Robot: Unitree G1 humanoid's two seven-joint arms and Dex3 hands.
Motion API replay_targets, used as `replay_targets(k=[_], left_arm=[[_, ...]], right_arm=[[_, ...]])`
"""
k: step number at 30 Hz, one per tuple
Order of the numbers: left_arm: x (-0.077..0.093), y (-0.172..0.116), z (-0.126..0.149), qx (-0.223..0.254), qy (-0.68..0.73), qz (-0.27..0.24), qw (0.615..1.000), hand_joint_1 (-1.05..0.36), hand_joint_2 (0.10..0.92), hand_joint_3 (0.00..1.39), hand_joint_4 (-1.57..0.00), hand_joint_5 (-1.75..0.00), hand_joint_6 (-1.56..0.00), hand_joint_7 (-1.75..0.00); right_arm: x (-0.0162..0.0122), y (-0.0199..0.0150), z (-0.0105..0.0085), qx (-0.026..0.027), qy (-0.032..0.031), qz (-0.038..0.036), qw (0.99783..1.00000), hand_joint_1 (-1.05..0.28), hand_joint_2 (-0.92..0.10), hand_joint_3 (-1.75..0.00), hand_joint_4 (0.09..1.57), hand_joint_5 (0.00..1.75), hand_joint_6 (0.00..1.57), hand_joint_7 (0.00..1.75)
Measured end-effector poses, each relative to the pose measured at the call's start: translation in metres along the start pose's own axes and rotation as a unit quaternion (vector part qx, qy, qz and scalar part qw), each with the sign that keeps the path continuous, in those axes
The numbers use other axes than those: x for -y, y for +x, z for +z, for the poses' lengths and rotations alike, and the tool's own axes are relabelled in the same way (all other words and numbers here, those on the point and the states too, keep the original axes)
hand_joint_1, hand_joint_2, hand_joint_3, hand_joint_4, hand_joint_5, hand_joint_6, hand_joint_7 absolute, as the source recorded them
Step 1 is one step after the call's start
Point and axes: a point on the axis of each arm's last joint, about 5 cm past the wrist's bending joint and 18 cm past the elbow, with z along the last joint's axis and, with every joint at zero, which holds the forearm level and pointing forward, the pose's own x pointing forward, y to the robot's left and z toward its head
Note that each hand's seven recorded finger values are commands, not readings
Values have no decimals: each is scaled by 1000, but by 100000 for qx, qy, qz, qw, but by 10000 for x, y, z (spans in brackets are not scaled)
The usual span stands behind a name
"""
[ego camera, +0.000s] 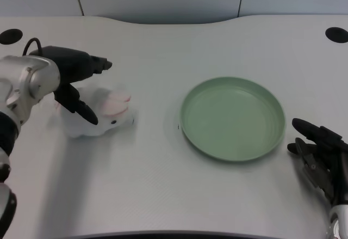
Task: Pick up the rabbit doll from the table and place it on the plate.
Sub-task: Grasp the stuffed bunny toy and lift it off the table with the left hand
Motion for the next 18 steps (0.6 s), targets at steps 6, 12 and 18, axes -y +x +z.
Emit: replay_targets(k=[6, 12, 18], left_arm=[[133, 106, 54, -3203, 2471, -1808, 99902, -1048, 886, 10, -19, -51, -73, -5], [277, 186, 156, -4823, 4957, -3655, 99694, -1048, 882, 3, 1, -7, -42, -1], [317, 226, 238, -4687, 5239, -3189, 99702, -1048, 854, 0, 1, 1, -43, -3]], right_arm=[[27, -54, -28, -385, 72, -268, 99999, -355, -921, -310, 684, 810, 887, 4], [58, -102, -39, 541, 553, -29, 99997, -357, -921, -304, 692, 817, 890, 5], [86, -176, -67, 853, 637, -563, 99993, -329, -921, -304, 699, 808, 889, 5]])
